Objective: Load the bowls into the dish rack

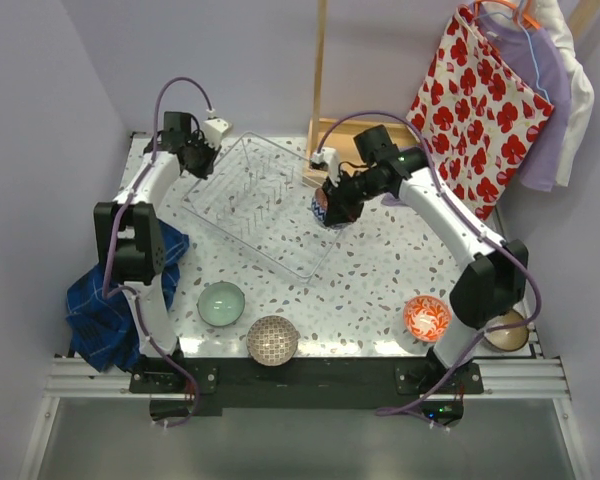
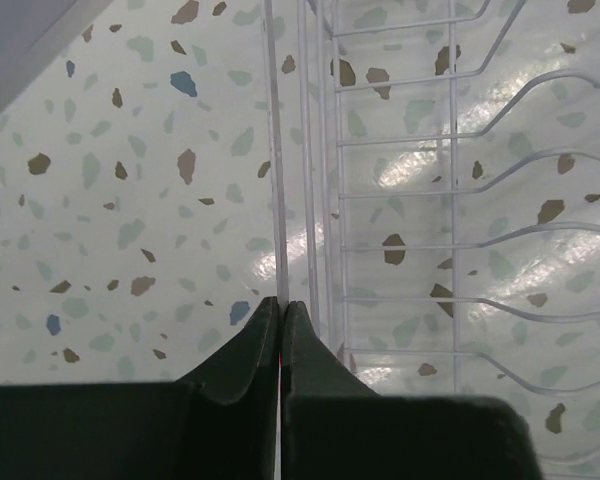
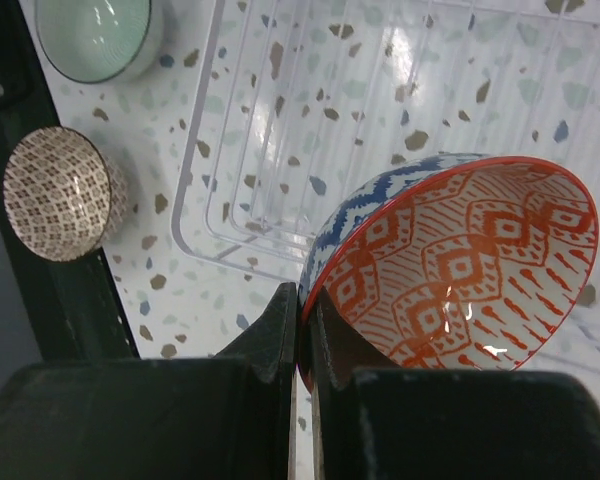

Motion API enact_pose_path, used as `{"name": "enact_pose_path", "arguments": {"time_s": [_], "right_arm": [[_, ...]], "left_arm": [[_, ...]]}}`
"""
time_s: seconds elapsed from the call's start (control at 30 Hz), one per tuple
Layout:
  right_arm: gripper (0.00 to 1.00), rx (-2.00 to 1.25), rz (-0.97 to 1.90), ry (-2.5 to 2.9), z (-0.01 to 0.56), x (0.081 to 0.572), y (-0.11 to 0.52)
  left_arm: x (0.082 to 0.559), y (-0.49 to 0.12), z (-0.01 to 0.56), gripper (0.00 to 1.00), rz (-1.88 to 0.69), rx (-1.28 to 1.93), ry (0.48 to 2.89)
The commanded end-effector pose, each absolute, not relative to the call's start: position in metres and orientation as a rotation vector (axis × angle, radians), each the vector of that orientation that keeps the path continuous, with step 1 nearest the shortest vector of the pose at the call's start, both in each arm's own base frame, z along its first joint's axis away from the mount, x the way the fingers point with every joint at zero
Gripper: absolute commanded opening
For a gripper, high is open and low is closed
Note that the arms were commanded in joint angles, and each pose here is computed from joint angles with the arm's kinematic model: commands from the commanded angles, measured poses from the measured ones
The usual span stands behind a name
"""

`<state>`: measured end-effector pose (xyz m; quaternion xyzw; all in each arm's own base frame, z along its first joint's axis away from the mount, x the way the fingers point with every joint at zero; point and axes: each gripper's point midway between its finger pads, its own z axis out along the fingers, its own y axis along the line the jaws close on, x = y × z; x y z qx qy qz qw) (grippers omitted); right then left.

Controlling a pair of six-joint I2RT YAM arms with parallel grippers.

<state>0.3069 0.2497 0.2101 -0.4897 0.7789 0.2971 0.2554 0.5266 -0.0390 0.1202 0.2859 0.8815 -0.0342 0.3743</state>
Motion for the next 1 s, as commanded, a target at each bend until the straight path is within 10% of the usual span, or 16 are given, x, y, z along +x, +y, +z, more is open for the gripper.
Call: {"name": "enact_pose_path", "arguments": {"time_s": [0.0, 0.43, 0.7, 0.97], "right_arm": [[0.00, -1.311, 1.063, 1.964, 0.241, 0.311, 0.298], [0.00, -1.212, 1.525, 2.034, 0.214, 0.321, 0.358], [0.00, -1.099, 1.760, 2.083, 0.193, 0.331, 0.380], [0.00, -0.987, 1.877, 2.094, 0.181, 0.352, 0.396]], "left_arm": [[0.543, -0.017, 0.118, 0.00, 0.074, 0.997, 2.115], [0.562, -0.008, 0.122, 0.00, 0.180, 1.166, 1.928], [0.568, -0.006, 0.130, 0.54, 0.204, 1.114, 1.896], [0.564, -0.007, 0.148, 0.57, 0.207, 1.041, 1.866]]}}
